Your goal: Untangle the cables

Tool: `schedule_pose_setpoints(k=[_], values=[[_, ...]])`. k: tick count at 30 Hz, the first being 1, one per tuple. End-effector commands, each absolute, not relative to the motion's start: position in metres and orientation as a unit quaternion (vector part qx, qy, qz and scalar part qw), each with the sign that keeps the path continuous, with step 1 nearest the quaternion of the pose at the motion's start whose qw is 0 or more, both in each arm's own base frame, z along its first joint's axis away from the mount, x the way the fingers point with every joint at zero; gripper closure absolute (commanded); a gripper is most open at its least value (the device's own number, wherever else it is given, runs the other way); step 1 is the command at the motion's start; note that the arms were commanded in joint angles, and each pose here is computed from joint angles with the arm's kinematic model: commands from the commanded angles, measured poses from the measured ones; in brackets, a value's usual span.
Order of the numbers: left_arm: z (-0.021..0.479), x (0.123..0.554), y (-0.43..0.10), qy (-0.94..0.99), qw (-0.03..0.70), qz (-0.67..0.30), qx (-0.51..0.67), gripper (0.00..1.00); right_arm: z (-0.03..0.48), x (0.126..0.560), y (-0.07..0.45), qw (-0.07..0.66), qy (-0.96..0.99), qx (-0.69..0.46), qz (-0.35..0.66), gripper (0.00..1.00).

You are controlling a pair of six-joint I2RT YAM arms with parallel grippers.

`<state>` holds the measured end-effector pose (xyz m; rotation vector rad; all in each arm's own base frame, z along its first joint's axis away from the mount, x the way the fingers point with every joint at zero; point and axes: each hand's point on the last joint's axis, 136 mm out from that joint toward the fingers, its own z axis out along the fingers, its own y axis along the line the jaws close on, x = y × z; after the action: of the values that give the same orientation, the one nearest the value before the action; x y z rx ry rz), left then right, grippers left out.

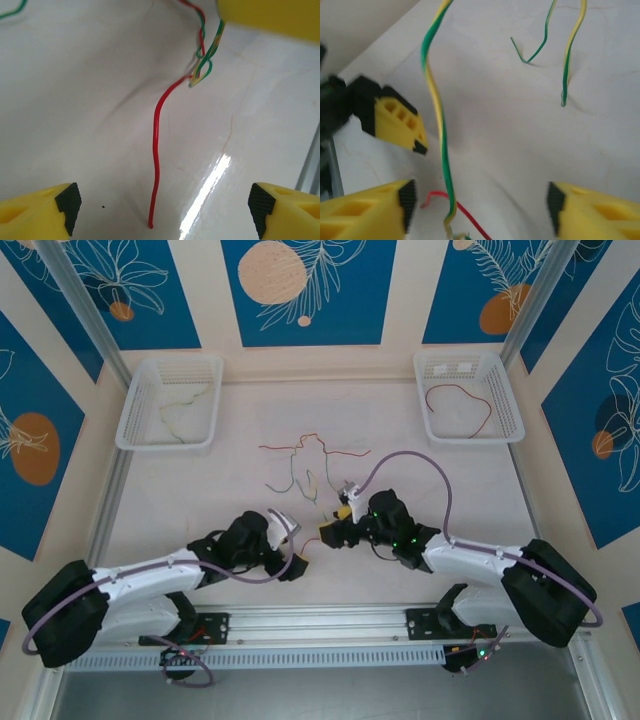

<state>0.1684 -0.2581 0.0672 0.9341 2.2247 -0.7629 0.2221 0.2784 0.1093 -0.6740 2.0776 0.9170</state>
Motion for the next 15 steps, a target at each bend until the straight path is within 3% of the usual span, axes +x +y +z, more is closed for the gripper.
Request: schedule_pose_setpoints(k=[1, 4, 9, 11, 12, 14, 15], values=[[0.084, 0.181, -0.274, 0.812, 0.335, -0.296, 0.374, 0.12, 0.129, 0.238, 0.289, 0.412, 0.796, -0.255, 0.363, 0.43], [0.083, 0.188, -0.279, 0.806, 0.348, -0.290, 0.382, 0.12, 0.134, 0.238, 0.292, 0.415, 0.790, -0.260, 0.369, 0.63], [0.074, 0.194, -0.295, 0.798, 0.342, -0.297, 0.398, 0.19, 0.137, 0.238, 0.292, 0.414, 0.788, -0.261, 0.374, 0.85], [0.068, 0.196, -0.299, 0.798, 0.337, -0.298, 0.401, 0.31, 0.136, 0.238, 0.291, 0.414, 0.790, -0.256, 0.373, 0.96], [0.065, 0.198, -0.300, 0.800, 0.336, -0.294, 0.401, 0.34, 0.136, 0.238, 0.290, 0.413, 0.792, -0.252, 0.373, 0.96], [0.065, 0.203, -0.300, 0.803, 0.341, -0.283, 0.398, 0.64, 0.138, 0.240, 0.287, 0.417, 0.794, -0.241, 0.370, 1.00], [0.066, 0.205, -0.298, 0.803, 0.347, -0.278, 0.397, 0.72, 0.141, 0.240, 0.286, 0.421, 0.793, -0.240, 0.370, 1.00]])
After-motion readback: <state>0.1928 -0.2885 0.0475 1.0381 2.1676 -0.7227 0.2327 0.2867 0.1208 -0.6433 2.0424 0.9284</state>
